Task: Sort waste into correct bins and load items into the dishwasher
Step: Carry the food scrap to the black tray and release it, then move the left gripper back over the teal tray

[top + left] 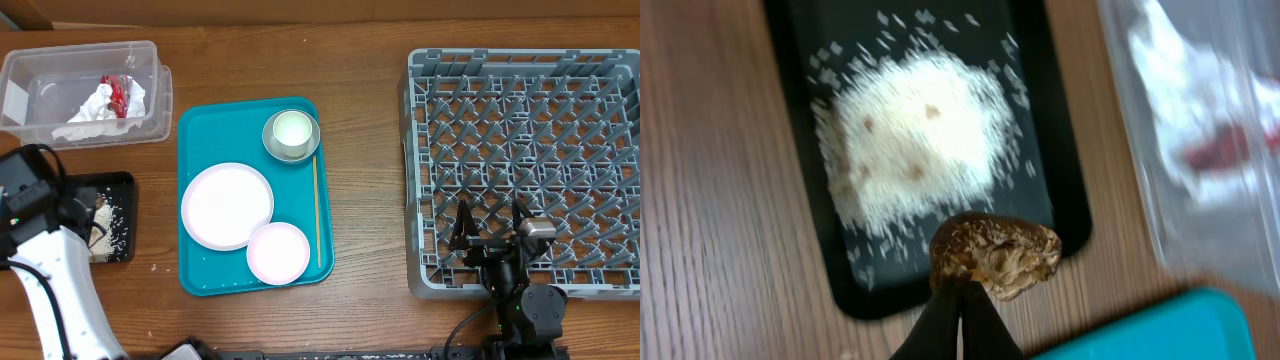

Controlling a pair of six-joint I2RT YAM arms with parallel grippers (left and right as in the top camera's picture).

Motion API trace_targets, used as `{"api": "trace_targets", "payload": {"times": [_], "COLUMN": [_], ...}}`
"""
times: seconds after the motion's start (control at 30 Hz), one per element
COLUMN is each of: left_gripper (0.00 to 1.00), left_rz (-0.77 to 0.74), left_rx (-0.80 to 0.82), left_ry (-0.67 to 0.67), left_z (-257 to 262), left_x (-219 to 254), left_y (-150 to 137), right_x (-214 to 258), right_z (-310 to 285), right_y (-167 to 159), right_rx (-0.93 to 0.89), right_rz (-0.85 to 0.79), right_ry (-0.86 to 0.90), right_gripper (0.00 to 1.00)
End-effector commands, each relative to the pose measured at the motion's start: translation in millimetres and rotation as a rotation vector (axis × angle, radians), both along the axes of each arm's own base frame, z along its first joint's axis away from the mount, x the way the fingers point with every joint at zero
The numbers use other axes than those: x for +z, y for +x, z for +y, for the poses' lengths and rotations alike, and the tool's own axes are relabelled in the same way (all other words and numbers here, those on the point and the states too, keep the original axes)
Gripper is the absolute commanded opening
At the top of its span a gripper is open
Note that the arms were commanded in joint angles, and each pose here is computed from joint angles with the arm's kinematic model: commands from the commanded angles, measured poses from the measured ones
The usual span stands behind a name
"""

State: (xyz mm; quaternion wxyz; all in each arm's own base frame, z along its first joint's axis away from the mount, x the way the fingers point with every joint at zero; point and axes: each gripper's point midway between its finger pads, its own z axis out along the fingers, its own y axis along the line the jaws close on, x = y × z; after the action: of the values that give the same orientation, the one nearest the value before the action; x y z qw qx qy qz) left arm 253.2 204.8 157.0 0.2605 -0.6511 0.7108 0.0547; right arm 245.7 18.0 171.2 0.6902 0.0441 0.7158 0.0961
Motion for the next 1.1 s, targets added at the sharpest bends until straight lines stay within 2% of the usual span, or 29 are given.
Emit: {"api": "trace_targets", "payload": {"times": [0.0, 0.07, 0.1, 0.13, 0.2, 0.33, 0.37, 0.53, 0.7, 0.83, 0.93, 1.07], "left_gripper": [0.04, 0.05, 0.08, 0.19, 0.52, 0.96, 1.0, 1.0, 0.99, 0.95, 0.97, 1.0], "left_rz": [0.03, 0.058, 0.066, 0.069, 0.073, 0.091, 0.089, 0.011, -0.249, -0.384, -0.344, -0.147], "left_rx": [0.144, 0.156, 0.157, 0.158, 0.157, 0.097, 0.077, 0.0, -0.401, -0.755, -0.878, -0.896], "left_ry": [0.033, 0.029, 0.023, 0.022, 0.018, 0.017, 0.015, -0.055, -0.193, -0.297, -0.379, -0.448], "left_z": [29, 36, 38, 41, 44, 41, 39, 17, -56, -127, -163, -187], "left_x": [-11, -25, -31, -36, -44, -43, -40, -6, 57, 87, 83, 57], "left_y": [-4, -2, 1, 4, 8, 10, 11, 16, 43, 42, 26, 0], "right_x": [-1, -1, -1, -1, -1, -1, -1, -1, -1, -1, -1, -1], "right_z": [-3, -3, -3, -3, -3, -3, -3, -3, -3, -3, -3, -3], "right_y": [0, 0, 0, 0, 0, 0, 0, 0, 0, 0, 0, 0], "right_rx": [-0.018, -0.018, -0.018, -0.018, -0.018, -0.018, -0.018, -0.018, -0.018, -0.018, -0.018, -0.018], "right_rz": [-0.007, -0.007, -0.007, -0.007, -0.007, -0.007, -0.007, -0.007, -0.007, -0.007, -0.007, -0.007], "right_ry": [-0.006, -0.006, -0.006, -0.006, -0.006, -0.006, -0.006, -0.006, -0.006, -0.006, -0.006, -0.006], "right_gripper": [1.0, 1.0, 1.0, 1.0, 1.0, 1.0, 1.0, 1.0, 1.0, 1.0, 1.0, 1.0]}}
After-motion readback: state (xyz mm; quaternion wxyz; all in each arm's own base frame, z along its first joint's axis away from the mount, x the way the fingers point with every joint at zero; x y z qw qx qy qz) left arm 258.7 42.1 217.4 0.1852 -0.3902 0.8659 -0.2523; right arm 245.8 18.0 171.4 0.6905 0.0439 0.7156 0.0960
